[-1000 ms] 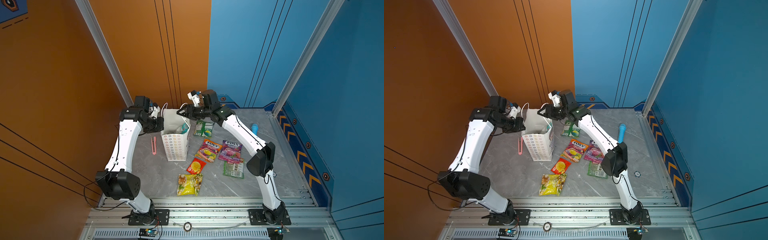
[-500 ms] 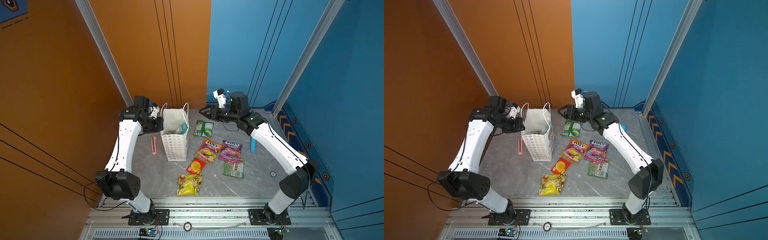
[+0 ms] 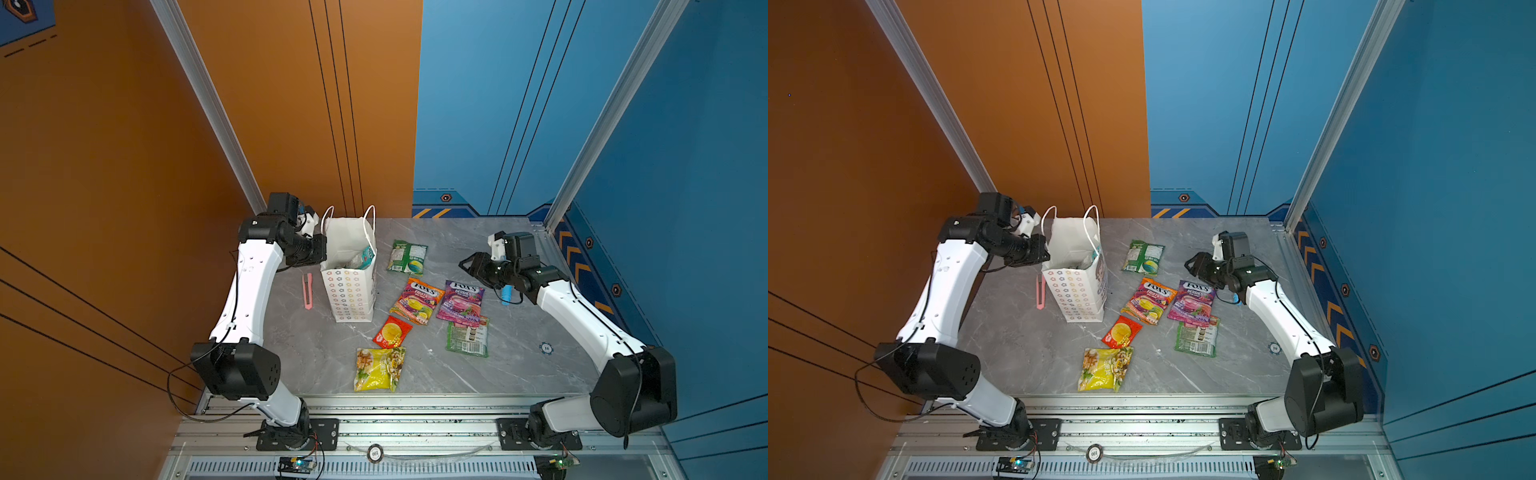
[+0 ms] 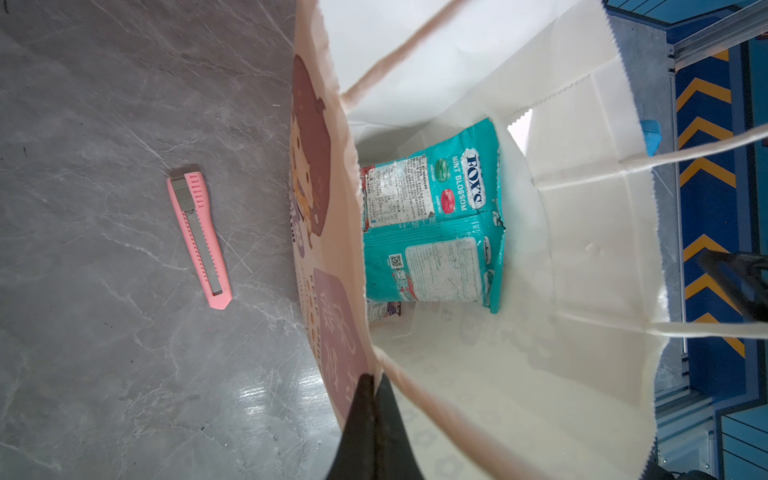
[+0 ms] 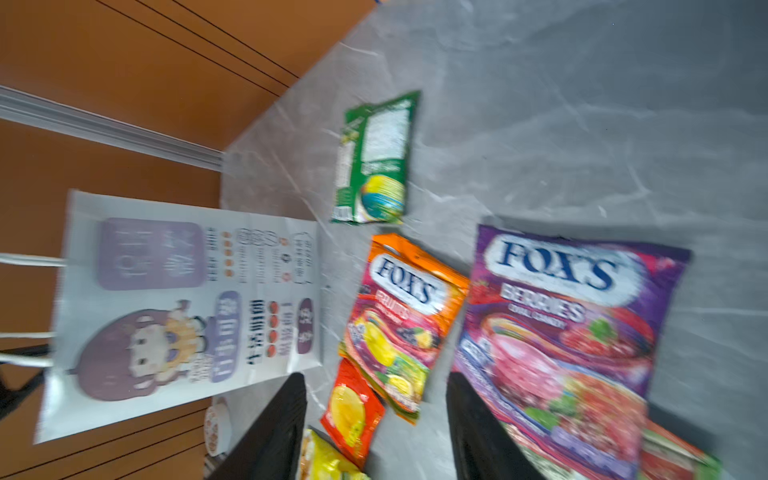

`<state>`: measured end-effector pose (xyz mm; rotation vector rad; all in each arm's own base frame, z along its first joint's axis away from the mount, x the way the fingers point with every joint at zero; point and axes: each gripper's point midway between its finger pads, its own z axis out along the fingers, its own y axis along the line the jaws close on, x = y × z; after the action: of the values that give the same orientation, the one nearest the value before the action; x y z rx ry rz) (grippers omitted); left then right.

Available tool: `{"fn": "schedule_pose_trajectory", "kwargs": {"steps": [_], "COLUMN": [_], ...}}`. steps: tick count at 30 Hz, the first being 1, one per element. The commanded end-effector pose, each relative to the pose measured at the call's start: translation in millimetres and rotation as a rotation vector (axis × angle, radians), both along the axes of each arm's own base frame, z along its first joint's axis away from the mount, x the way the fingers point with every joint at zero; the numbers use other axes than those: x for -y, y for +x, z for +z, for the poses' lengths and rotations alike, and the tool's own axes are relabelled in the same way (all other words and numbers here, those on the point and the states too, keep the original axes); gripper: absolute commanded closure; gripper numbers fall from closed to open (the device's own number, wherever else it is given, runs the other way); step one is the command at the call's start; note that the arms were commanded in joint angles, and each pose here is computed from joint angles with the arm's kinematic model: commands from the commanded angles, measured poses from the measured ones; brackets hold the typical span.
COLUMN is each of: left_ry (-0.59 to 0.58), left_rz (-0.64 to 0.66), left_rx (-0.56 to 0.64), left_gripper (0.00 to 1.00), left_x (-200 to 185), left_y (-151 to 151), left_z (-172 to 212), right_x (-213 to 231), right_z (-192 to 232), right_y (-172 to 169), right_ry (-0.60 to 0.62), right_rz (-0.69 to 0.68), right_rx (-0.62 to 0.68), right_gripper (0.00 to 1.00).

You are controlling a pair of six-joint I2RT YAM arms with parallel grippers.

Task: Place the snacks into the paper bag
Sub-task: 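Move the right gripper back down to the snack pile, then grasp the purple FOX'S berries packet with the right gripper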

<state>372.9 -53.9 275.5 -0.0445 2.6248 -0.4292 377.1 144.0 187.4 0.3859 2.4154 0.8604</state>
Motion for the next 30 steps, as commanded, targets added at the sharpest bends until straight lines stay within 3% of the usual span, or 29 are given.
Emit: {"fn": "schedule_pose_trajectory", "kwargs": {"steps": [1, 6, 11, 30], "left_ry": [0.006, 0.006, 0.006, 0.009], "left_rz": [0.016, 0.018, 0.016, 0.013], "left_rx": [0.005, 0.004, -0.002, 0.008], "left_gripper": [1.00, 1.00, 1.00, 1.00], "left_x": [-3.6, -3.3, -2.6, -2.9], "left_y": [-2.7, -2.6, -3.2, -10.2], "left_z": [2.1, 1.9, -0.1, 2.9], "right_x": [19.9, 39.4, 45.5, 46.4], "right_z": [-20.8, -53.4, -75.6, -129.3], "right_y": [-8.4, -17.3, -18.6, 0.7], "right_ry": [-0.041, -0.067, -0.078, -0.047], "right_rz": [-0.054, -0.114, -0.139, -0.175], "right_rx": [-0.035, -0.072, -0.105, -0.192], "right_gripper": [0.36, 0.15, 0.11, 0.33]}}
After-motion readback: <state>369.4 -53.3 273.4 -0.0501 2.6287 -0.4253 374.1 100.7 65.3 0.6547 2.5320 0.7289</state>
